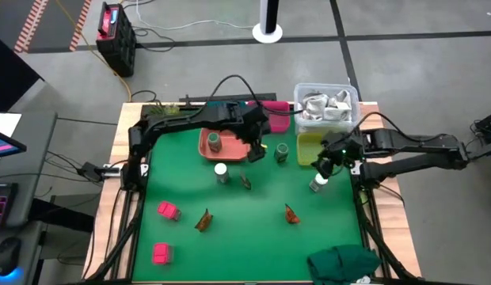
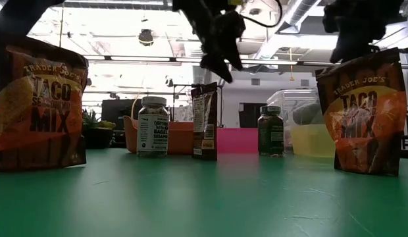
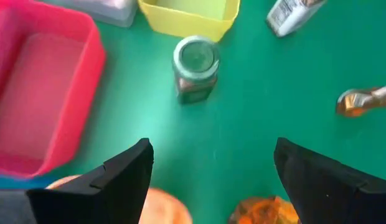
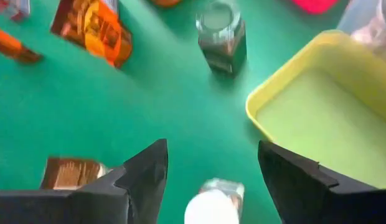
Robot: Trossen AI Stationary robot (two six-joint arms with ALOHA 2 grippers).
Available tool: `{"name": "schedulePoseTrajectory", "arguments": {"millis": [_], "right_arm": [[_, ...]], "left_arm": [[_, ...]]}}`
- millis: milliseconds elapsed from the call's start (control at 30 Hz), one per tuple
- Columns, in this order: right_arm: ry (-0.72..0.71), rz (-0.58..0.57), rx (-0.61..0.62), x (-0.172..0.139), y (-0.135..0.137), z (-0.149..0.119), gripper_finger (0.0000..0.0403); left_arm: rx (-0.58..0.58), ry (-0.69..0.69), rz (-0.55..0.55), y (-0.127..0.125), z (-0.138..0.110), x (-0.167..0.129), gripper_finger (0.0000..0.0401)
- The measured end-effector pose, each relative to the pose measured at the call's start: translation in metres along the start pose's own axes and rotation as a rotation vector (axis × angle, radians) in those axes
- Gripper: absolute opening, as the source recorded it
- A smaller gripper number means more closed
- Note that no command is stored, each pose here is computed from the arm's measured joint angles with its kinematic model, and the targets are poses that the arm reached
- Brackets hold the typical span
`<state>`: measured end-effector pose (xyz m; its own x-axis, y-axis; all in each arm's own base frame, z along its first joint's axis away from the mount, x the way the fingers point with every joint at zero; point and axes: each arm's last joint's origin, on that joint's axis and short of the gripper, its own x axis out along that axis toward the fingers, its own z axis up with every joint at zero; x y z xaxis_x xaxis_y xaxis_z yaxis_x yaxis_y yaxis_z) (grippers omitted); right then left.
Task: Sort spices by type
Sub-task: Put the green seasoning bottle into the orange bin
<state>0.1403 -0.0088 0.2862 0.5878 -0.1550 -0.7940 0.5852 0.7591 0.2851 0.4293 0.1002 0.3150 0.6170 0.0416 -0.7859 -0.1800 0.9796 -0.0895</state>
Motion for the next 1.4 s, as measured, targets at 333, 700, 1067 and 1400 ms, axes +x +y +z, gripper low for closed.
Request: {"name": "schedulePoseTrajectory", "arguments": {"millis": [333,700,1067,1400], "right_arm": [[-0.046,0.021,0.066,-0.012,-0.006,-0.009,0.0275],[-0.077,0.017,0.094,-0.01,-0.004,-0.006,0.0275],[-0.122,0.006,0.1,-0.011,-0.004,-0.004,0.0275],[-0.149,-0.01,0.103,-0.011,-0.004,-0.002,0.0275]], "left_arm": [[-0.037,-0.091,-0.019,-0.004,0.006,0.053,0.032],[-0.013,-0.231,0.036,-0.002,0.016,0.08,0.032],[0.007,-0.157,0.072,0.003,0.0,0.119,0.032],[-0.03,-0.126,0.065,0.003,-0.006,0.132,0.0208]]}}
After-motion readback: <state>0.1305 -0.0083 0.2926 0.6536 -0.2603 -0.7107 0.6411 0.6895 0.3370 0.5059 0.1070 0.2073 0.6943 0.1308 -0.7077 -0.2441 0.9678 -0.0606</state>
